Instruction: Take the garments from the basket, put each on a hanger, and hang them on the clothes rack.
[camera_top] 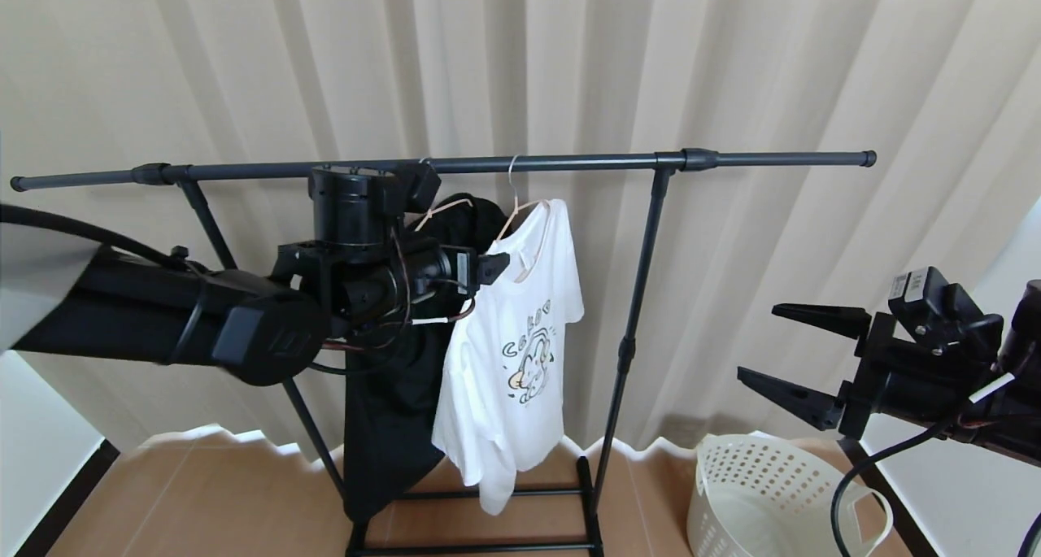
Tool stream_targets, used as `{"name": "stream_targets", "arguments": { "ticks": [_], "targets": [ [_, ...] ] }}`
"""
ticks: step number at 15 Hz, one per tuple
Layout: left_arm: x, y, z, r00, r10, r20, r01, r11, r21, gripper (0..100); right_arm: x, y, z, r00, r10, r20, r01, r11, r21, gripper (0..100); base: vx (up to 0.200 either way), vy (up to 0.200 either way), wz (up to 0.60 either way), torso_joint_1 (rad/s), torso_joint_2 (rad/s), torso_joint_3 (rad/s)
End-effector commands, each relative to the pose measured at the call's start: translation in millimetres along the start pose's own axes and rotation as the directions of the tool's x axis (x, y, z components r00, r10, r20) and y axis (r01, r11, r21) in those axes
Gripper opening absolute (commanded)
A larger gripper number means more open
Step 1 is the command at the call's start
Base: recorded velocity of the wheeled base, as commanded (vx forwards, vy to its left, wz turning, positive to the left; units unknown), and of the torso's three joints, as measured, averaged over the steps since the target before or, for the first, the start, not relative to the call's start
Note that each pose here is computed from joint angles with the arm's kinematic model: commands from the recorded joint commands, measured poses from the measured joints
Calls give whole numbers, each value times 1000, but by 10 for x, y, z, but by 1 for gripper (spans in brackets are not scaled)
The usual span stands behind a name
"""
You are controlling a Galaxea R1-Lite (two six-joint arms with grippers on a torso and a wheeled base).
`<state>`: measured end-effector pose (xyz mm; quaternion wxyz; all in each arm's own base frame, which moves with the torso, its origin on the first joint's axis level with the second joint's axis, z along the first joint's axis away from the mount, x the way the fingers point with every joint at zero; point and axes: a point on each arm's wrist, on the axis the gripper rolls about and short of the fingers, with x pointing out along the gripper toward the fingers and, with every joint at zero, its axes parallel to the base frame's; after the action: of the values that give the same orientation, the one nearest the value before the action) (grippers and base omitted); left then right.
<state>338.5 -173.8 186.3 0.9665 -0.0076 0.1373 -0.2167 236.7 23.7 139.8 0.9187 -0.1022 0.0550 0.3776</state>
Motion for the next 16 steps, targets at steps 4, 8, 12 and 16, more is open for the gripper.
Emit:
{"name": "stream_targets", "arguments": {
  "ticks": [4,8,12,16],
  "targets": [
    [-1144,40,-59,994,80,68,-84,995,47,100,-90,199,323,977,-212,35,204,967,150,100,0,0,0,0,0,0],
    [-2068,277,-854,984,168,-58,-163,983,83,100,-230,348,246,956,-293,-31,294,941,170,100,0,0,0,0,0,0],
    [-2714,283,-1581,980,135,-149,-128,990,60,100,-353,585,23,941,-317,-118,335,922,192,100,0,0,0,0,0,0],
    [-3208,249,-1869,991,82,-105,-86,996,-34,100,-517,707,46,935,-343,-87,353,912,206,100,0,0,0,0,0,0]
  ]
}}
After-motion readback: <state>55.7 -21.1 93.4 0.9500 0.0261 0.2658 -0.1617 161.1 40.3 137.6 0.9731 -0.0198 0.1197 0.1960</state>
